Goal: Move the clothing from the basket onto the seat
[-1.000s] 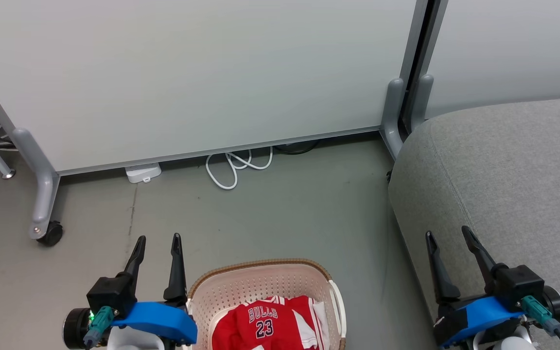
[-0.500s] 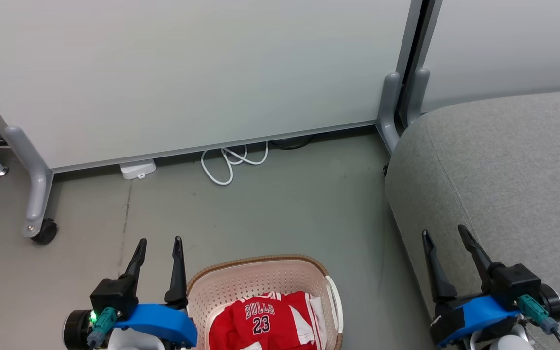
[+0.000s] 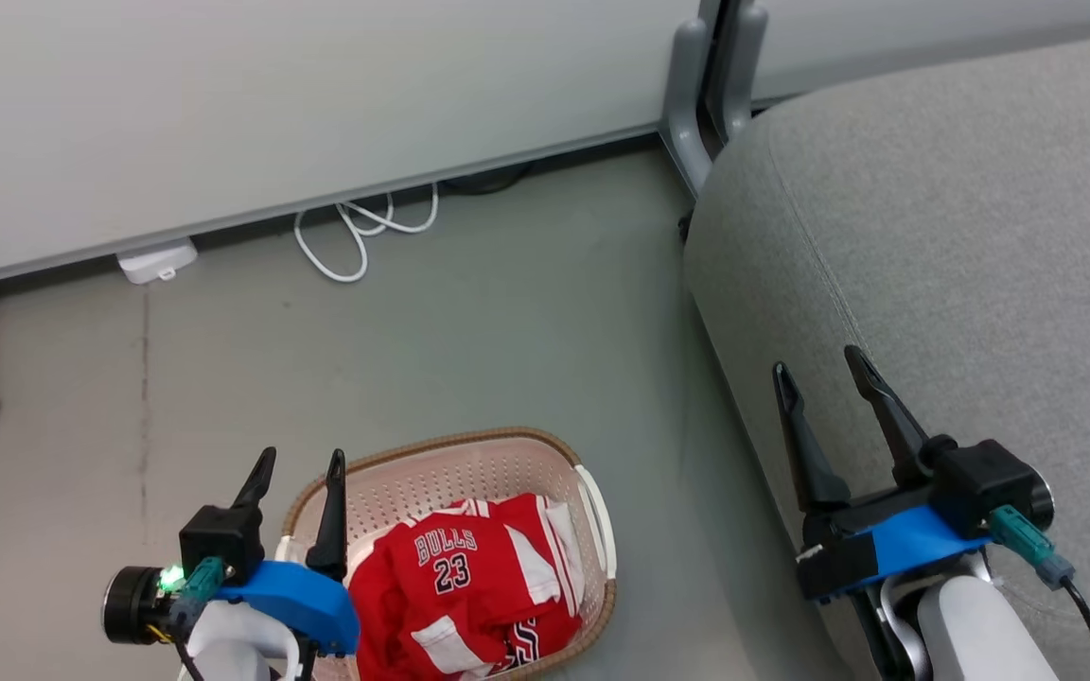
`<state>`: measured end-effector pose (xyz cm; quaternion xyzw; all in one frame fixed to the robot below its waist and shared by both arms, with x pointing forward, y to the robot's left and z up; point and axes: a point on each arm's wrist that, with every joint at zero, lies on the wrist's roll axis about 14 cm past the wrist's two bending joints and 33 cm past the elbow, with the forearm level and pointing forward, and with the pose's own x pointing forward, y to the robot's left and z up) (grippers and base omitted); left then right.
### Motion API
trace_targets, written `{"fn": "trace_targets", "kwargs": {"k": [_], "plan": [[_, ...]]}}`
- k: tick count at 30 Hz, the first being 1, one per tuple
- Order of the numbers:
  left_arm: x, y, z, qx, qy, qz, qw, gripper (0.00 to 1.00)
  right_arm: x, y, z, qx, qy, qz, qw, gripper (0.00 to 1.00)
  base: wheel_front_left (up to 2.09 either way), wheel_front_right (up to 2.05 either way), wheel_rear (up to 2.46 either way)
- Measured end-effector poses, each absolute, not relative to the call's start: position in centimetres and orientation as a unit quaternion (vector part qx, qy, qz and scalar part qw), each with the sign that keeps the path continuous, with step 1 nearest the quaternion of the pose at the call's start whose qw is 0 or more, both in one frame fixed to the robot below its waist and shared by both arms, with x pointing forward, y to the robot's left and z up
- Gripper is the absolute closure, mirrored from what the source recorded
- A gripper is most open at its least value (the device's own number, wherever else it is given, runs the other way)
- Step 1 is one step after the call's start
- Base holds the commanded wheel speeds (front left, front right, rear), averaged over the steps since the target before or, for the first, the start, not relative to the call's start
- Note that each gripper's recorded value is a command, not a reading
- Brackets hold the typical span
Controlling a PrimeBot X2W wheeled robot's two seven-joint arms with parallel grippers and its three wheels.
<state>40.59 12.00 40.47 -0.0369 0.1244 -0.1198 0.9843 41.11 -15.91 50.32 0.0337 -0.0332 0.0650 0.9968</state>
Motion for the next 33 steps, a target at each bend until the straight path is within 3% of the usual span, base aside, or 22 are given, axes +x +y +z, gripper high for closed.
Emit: {"fn": "trace_targets", "kwargs": {"k": [15, 22, 33], "plan": [[44.7, 7.6, 28.9, 0.056, 0.27, -0.253, 0.927, 0.0, 45.3, -17.6, 47.3, 0.054, -0.007, 0.047, 0.997, 0.0, 0.0, 0.0, 0.0], [44.1, 5.8, 22.3, 0.096, 0.36, -0.318, 0.872, 0.0, 46.7, -18.5, 44.2, 0.057, 0.024, 0.037, 0.997, 0.0, 0.0, 0.0, 0.0], [44.8, 6.8, 14.1, 0.141, 0.457, -0.353, 0.804, 0.0, 48.6, -19.2, 39.7, 0.063, 0.065, 0.03, 0.995, 0.0, 0.0, 0.0, 0.0]]}}
